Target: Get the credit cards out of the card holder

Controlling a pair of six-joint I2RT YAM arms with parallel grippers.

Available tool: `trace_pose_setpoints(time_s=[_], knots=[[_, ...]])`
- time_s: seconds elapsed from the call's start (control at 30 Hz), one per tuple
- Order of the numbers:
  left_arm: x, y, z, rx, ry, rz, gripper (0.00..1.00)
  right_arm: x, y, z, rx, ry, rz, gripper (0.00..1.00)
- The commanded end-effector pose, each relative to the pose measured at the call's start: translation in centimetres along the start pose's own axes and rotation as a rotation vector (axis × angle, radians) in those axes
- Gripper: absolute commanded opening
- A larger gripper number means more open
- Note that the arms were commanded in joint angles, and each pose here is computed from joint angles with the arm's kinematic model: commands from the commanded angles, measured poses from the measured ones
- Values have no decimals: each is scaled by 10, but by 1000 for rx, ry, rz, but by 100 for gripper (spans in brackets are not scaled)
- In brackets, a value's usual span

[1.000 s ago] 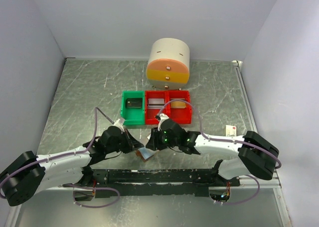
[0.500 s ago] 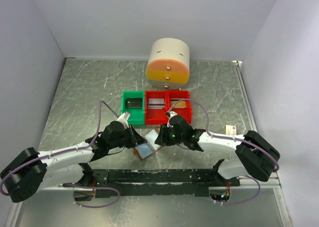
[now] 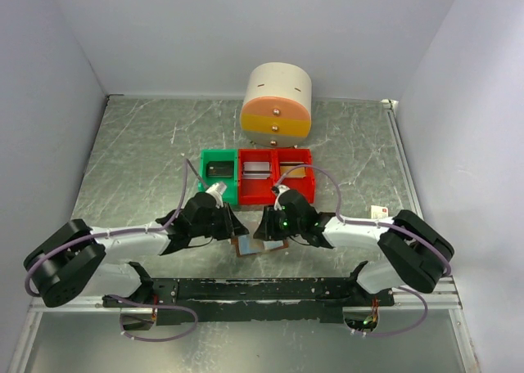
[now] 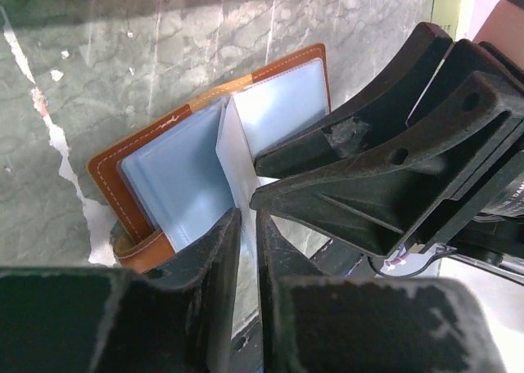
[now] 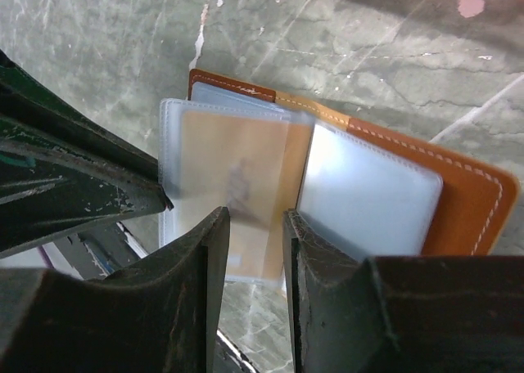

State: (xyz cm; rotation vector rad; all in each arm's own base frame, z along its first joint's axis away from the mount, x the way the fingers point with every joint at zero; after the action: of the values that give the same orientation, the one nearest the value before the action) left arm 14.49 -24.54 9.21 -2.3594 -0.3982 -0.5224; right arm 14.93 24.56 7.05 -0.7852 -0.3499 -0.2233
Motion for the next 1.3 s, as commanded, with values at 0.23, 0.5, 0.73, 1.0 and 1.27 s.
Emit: trace_pose_setpoints(time_s=[0.23, 0.5, 0.73, 1.0, 1.27], knots=[[14, 12, -27, -125, 59, -10, 16, 9, -6, -20, -79, 51, -70, 33], [12, 13, -41, -242, 74, 18, 30, 9, -12, -34, -104, 120, -107, 20], [5, 23, -41, -298, 57, 60, 24, -1, -8, -45, -103, 163, -80, 15], [6, 21, -51, -342, 63, 31, 28, -2, -9, -48, -104, 172, -82, 14], [-1, 27, -40, -290, 36, 49, 20, -1, -11, -47, -98, 171, -88, 14]])
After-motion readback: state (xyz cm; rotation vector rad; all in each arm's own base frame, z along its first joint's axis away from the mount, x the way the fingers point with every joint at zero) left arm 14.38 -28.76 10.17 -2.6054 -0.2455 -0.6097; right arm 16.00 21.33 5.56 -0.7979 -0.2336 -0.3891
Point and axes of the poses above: each gripper's point midway between its finger pads, its own y axis out along the fingers, its own z axis along the line the jaws close on, x = y × z, the point moved 6 cm from there along -y, back along the fingers, and after that the axes turned 7 degrees about y, right-handed, at the moved point
